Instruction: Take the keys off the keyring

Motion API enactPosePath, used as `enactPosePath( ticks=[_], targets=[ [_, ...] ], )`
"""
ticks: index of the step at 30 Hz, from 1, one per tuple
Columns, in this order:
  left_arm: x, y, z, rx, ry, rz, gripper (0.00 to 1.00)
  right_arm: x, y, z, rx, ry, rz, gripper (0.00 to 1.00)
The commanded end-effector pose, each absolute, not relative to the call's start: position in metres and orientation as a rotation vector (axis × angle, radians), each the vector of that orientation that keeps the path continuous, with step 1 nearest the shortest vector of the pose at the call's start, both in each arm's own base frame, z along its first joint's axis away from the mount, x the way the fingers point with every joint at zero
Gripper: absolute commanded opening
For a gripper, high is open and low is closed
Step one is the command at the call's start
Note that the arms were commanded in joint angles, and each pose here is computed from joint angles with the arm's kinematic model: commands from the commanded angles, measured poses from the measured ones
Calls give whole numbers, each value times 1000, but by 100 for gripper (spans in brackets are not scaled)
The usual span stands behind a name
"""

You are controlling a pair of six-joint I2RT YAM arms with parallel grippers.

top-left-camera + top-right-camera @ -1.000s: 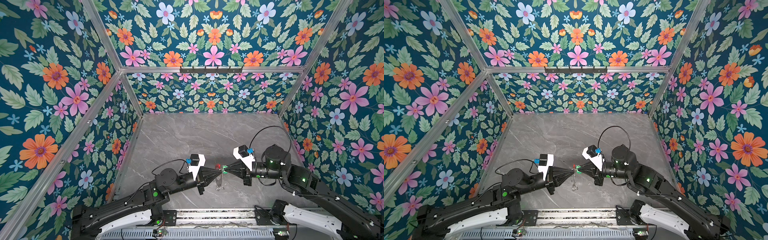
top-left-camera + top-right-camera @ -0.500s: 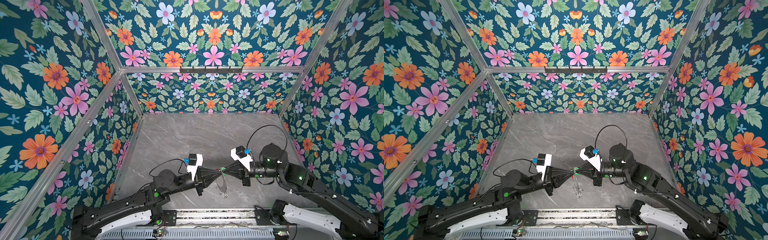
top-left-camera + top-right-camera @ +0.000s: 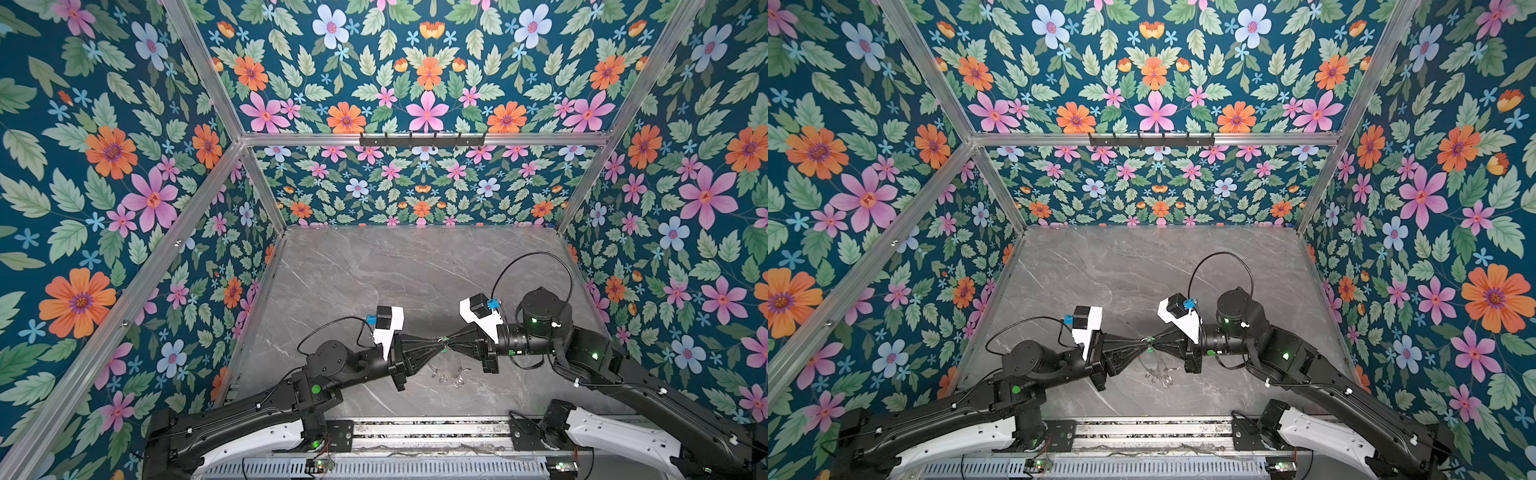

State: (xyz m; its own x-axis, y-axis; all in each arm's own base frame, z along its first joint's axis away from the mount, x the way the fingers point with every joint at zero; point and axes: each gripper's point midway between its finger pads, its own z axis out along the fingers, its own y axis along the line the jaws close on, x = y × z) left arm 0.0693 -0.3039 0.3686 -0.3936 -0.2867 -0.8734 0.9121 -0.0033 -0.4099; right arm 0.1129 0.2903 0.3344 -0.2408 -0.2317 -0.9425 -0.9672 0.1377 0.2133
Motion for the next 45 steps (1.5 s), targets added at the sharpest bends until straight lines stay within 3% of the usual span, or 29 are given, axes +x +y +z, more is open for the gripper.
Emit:
enactPosePath(
  ticks=[1, 36, 45],
  targets=[
    [54, -291, 406, 719, 1107, -1668, 0, 123, 290, 329, -1130, 1657, 1122, 0],
    [70, -279, 400, 754, 937, -1286, 0, 99, 298, 309, -1128, 1718, 1249, 0],
    [61, -282, 402, 791, 939, -1353, 0, 100, 295, 327, -1094, 1724, 1244, 0]
  ],
)
